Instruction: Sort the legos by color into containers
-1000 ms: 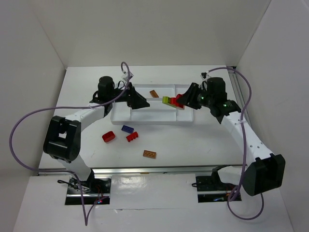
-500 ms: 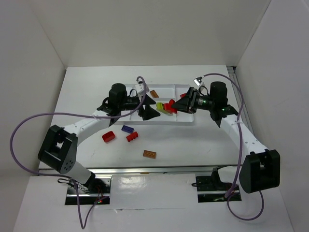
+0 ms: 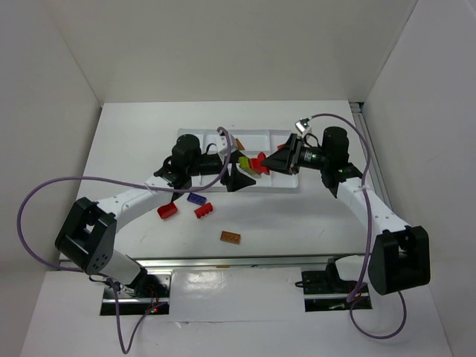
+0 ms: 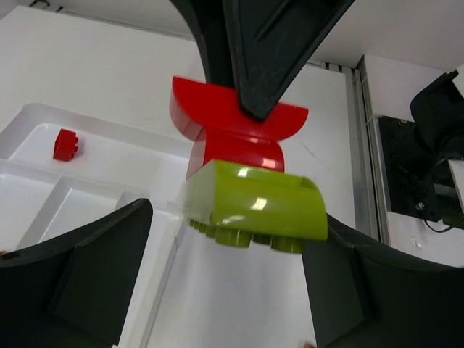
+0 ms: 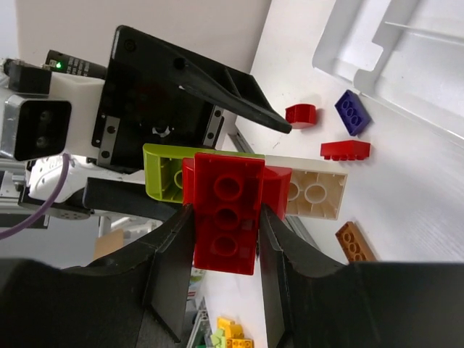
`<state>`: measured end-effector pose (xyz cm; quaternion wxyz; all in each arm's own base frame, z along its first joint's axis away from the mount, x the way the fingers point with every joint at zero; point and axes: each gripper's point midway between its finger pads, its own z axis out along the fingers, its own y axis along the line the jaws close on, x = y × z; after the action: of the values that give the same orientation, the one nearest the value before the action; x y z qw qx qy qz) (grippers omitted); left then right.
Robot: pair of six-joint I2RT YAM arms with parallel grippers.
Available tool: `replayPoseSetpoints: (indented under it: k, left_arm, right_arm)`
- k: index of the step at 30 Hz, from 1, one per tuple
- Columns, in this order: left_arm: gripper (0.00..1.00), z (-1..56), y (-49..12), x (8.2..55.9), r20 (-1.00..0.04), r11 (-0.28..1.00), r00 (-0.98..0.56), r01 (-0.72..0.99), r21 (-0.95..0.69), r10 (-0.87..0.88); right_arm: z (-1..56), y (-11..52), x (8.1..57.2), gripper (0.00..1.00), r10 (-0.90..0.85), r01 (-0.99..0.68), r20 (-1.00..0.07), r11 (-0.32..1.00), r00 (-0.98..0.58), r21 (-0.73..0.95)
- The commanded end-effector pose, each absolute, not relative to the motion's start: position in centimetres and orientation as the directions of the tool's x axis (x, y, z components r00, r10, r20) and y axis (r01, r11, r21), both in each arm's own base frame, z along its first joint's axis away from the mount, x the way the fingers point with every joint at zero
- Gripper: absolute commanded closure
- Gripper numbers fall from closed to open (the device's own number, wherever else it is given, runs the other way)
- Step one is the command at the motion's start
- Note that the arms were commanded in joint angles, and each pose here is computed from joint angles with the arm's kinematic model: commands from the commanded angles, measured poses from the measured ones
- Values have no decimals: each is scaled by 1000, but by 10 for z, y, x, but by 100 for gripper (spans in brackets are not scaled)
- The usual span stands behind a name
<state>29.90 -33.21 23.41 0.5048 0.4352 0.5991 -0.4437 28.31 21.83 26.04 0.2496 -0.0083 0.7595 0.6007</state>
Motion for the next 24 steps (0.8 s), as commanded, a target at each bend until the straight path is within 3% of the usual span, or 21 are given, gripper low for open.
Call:
replayPoseSetpoints:
  k: [1,4,10,14,17,18,21,24]
  left_arm:
    - [8,277,-339,292,-999,174,-4,985,-9,-32]
    - [18,274,-340,292,-998,172,-32,984,-40,-47]
    - [21,279,-342,294,-998,171,-30,985,-40,-63]
    - [34,271,-343,293,-998,163,-47,985,-54,-44]
    - [60,271,-341,293,-998,172,-47,984,-53,-38]
    - [79,269,-341,293,-998,173,-48,984,-52,-29]
    - [95,270,-338,294,-998,174,-54,983,-56,-17]
    - [100,270,-332,301,-998,194,-56,979,-56,-10]
  right_arm:
    - [272,228,277,70,253,-376,-429,232,-867,897]
    - [270,231,280,70,257,-375,-430,238,-865,896]
    - [266,242,273,70,231,-372,-420,224,-878,901]
    - [265,243,273,70,237,-363,-409,218,-881,906]
    - [260,242,271,70,231,-363,-411,226,-882,904]
    - [253,238,271,70,235,-343,-395,231,-888,910]
    - [251,226,276,70,266,-337,-393,233,-880,912]
    - [253,211,284,70,306,-326,-392,246,-867,913]
